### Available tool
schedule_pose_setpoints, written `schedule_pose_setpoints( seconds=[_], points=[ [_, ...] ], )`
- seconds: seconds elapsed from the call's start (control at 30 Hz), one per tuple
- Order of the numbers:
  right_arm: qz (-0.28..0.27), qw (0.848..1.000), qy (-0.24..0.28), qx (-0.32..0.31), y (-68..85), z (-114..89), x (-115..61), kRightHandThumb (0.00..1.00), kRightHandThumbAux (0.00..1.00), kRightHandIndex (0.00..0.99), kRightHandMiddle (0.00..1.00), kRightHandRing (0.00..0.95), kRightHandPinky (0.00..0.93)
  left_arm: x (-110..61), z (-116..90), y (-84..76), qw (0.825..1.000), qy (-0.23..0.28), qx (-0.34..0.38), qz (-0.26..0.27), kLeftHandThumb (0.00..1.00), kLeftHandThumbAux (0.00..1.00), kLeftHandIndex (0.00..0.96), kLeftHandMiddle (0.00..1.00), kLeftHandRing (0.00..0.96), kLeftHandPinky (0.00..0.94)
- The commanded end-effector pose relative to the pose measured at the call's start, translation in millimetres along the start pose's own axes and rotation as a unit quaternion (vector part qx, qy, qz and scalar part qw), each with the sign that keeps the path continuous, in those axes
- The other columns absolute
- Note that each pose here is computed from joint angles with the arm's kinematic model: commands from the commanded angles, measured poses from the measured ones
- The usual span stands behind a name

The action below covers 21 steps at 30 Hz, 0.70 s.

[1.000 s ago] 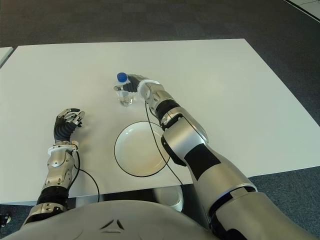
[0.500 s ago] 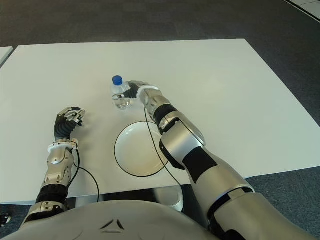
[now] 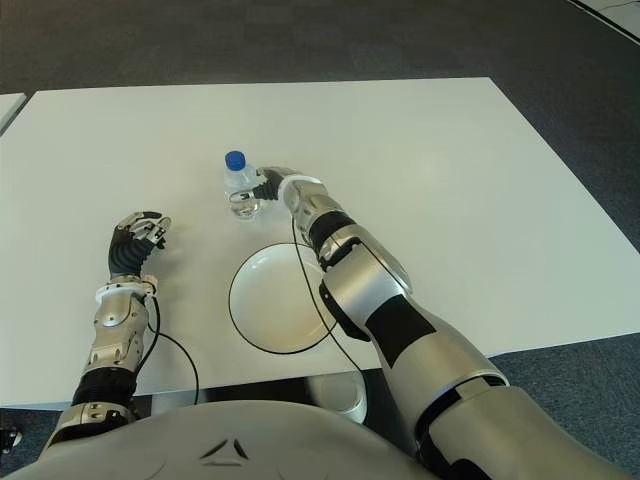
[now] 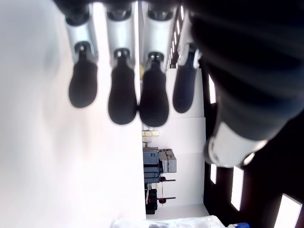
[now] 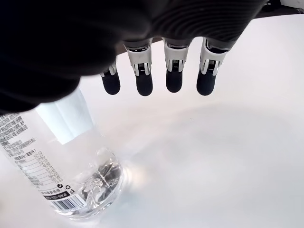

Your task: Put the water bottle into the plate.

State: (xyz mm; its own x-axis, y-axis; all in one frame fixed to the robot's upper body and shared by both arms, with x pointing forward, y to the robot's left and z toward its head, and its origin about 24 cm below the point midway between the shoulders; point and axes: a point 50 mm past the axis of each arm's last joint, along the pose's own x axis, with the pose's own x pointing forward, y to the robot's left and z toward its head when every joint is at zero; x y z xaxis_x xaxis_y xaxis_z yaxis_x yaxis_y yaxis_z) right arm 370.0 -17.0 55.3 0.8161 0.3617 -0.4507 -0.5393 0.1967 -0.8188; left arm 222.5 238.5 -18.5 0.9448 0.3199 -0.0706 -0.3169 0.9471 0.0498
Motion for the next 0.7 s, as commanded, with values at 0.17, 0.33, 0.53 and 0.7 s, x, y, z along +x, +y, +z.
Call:
schedule_pose_setpoints(
  seconds=[0.17,0.33,0.53,0.7],
  points=[
    [0.021,0.995,-0.001,0.093,22.7,7.0,0.7,0.501,0.380,0.000,0.014,0.026,0.156,0.2,1.7,0.8,1.000,-0.001,-0.002,0.000,0.709,0.710,0.437,0.712,0.689,0.663],
    [0.004,0.989,-0.003,0.145,22.1,7.2,0.8,0.534,0.471,0.099,0.114,0.110,0.216,0.2,1.9,0.6,1.000,-0.001,-0.004,-0.001,0.709,0.709,0.437,0.711,0.688,0.661],
    [-0.012,0.980,-0.007,0.201,21.7,7.2,0.7,0.576,0.526,0.333,0.218,0.176,0.243,1.1,1.3,0.9,1.000,0.000,-0.005,-0.003,0.709,0.709,0.437,0.708,0.686,0.663],
    [-0.017,0.974,-0.009,0.224,23.6,4.7,0.4,0.645,0.622,0.402,0.241,0.193,0.248,1.8,0.6,1.6,1.000,0.001,-0.003,-0.002,0.709,0.709,0.437,0.706,0.683,0.654]
  ],
)
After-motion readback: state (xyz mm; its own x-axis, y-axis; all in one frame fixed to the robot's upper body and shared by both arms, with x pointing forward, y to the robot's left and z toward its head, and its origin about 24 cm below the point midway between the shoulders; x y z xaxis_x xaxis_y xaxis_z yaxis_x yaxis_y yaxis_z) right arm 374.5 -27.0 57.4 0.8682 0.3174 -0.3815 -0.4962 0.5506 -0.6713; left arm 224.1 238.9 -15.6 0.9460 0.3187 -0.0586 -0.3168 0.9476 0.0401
